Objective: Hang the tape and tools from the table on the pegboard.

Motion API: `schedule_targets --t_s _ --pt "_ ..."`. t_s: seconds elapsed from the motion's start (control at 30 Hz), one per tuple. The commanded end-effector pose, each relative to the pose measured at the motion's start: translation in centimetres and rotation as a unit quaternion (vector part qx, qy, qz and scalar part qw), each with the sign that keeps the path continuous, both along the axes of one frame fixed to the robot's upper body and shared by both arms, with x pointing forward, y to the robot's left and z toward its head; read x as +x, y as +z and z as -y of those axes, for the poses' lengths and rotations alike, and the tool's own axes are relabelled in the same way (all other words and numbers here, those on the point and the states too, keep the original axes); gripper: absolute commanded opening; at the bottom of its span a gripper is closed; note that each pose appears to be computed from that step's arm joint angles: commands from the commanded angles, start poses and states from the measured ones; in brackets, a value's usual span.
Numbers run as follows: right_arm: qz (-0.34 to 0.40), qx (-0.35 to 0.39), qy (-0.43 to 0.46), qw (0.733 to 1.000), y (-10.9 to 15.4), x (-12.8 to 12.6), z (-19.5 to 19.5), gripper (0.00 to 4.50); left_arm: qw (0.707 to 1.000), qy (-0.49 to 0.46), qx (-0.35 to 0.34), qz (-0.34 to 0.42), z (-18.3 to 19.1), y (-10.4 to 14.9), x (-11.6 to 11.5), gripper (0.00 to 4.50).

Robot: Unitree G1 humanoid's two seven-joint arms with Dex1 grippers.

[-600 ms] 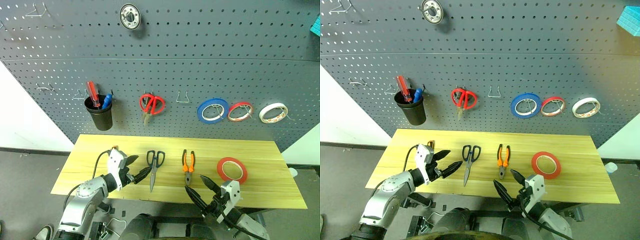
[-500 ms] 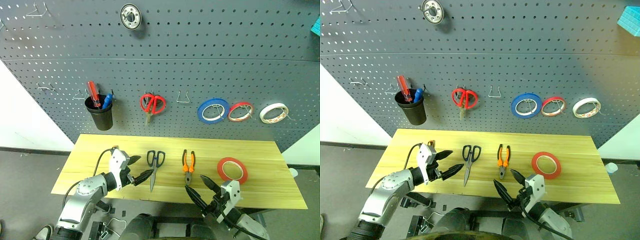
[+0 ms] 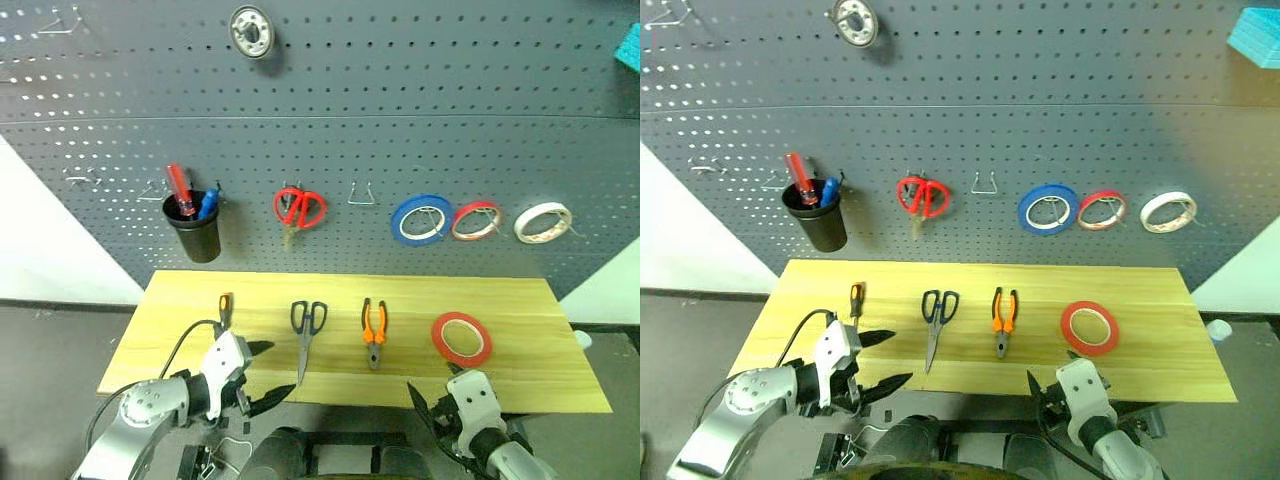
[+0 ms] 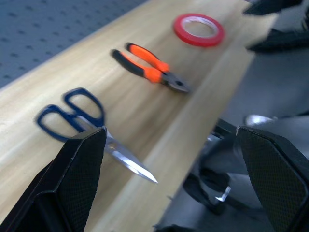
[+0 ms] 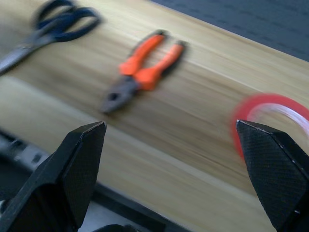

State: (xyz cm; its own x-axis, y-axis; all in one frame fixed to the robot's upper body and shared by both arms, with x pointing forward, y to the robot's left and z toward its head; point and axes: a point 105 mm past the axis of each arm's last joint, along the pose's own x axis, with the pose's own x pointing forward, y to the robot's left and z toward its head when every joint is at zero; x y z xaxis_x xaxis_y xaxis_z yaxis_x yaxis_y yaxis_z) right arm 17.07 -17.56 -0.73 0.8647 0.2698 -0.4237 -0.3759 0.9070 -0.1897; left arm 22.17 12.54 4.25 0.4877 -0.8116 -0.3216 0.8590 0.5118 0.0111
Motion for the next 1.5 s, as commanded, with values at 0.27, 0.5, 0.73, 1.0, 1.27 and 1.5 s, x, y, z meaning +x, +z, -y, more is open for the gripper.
schedule_targets --t_s 0.27,0.5,0.73,1.0,1.27,1.5 --pt "0.040 -0.029 -0.009 0.999 3.8 -2.4 -1.1 4.50 0.997 -0.052 0.001 0.054 1.7 4.0 5.4 4.48" --pt "0.088 -0.061 -0.042 0.993 6.0 5.4 1.7 4.50 0.996 -0.084 0.010 0.030 2.2 2.6 4.3 4.48" --pt "0.064 -0.060 -0.100 0.991 7.8 13.7 3.8 4.50 0.995 -0.093 -0.003 0.027 3.0 2.2 3.6 4.48" --pt "0.053 -0.054 -0.060 0.995 7.4 14.2 2.3 4.50 0.995 -0.092 -0.015 0.024 3.5 2.4 3.0 4.48" --pt "0.056 -0.042 -0.058 0.996 7.5 14.1 2.1 4.50 0.995 -0.093 -0.012 0.030 3.3 2.6 3.5 4.48" --pt "0.062 -0.033 -0.051 0.996 7.6 14.0 1.7 4.50 0.995 -0.093 -0.010 0.037 3.2 2.9 4.0 4.48"
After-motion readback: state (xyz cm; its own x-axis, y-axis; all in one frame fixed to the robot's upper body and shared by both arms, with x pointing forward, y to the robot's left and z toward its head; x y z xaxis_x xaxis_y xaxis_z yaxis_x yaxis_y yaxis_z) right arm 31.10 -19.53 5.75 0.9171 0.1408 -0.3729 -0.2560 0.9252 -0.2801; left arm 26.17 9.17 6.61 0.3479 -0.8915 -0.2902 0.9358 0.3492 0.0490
